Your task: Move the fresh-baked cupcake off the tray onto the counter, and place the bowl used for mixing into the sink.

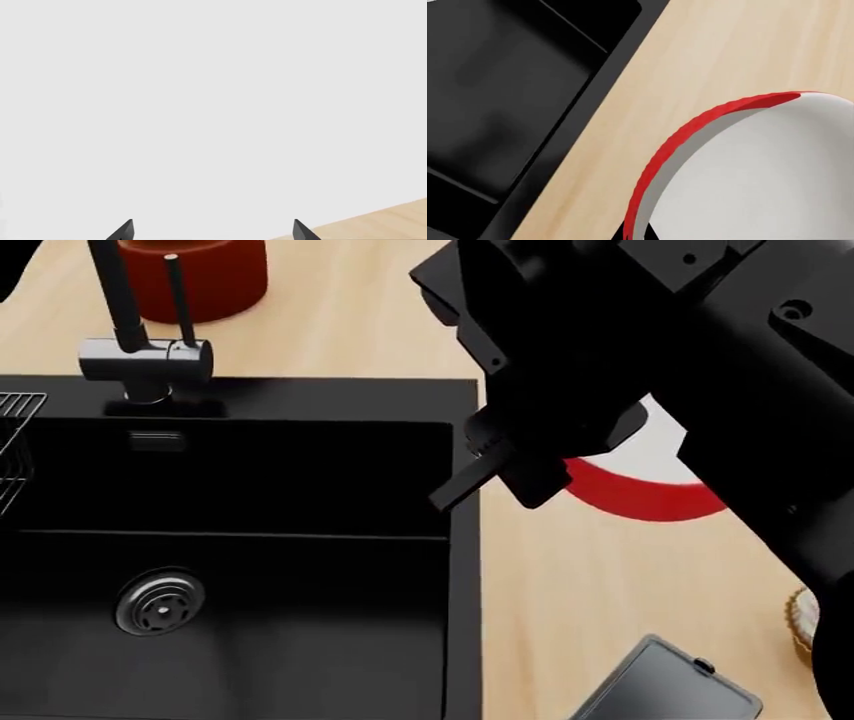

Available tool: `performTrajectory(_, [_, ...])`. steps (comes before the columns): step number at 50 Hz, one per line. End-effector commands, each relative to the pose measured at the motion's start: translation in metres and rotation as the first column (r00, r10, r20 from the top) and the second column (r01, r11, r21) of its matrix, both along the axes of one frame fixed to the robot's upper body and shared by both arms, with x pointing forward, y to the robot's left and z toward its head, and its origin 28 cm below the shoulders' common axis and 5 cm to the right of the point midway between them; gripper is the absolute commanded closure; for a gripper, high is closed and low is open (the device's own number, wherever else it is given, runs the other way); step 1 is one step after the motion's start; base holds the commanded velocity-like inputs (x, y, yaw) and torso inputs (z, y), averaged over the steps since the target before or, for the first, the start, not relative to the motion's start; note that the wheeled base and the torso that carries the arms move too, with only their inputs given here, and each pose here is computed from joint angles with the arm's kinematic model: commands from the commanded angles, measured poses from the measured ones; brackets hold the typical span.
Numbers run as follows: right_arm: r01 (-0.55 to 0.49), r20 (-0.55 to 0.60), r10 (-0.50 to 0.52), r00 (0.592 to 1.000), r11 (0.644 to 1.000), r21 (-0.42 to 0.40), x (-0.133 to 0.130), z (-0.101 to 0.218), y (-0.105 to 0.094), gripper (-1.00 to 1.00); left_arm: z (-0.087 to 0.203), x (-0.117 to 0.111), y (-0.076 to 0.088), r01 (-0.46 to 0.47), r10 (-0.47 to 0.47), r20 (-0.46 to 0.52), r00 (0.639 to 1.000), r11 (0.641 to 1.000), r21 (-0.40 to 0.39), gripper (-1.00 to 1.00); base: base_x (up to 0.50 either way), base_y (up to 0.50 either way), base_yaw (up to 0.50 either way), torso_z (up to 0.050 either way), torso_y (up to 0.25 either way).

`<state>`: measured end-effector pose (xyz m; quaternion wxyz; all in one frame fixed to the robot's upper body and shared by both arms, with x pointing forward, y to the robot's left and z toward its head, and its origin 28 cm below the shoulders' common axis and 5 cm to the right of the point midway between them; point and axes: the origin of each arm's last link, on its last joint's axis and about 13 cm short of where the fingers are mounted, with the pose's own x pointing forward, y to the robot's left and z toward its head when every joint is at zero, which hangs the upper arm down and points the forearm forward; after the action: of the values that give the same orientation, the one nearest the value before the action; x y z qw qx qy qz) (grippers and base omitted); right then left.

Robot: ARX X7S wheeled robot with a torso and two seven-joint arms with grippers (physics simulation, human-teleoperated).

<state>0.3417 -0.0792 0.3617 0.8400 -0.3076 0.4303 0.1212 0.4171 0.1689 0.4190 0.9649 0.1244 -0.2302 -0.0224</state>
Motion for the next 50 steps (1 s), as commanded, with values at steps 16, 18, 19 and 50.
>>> performTrajectory(16, [-0.013,-0.013,0.013,1.000,0.999,-0.049,0.012,-0.007,-0.003,1.00,0.006,-0.004,-0.007,0.064,-0.062,-0.042,0.997,0.996,0.056,-1.00,0.00,0.00,0.00,0.000,0.001])
performTrajectory(18, [-0.018,-0.013,0.017,1.000,0.999,-0.046,0.013,-0.008,-0.002,1.00,0.013,-0.008,-0.010,0.077,-0.075,-0.035,0.997,0.996,0.054,-1.00,0.00,0.00,0.00,0.005,0.000])
performTrajectory(19, [-0.019,-0.011,0.018,1.000,0.999,-0.046,0.014,-0.007,-0.003,1.00,0.019,-0.010,-0.010,0.078,-0.076,-0.036,0.996,0.996,0.047,-1.00,0.00,0.00,0.00,0.000,0.000])
performTrajectory(50, [-0.055,-0.013,0.055,0.998,0.997,-0.050,0.013,-0.006,0.000,1.00,0.060,-0.033,-0.009,0.047,-0.048,0.047,0.998,0.998,0.035,-1.00,-0.22,0.07,0.00,0.000,0.001])
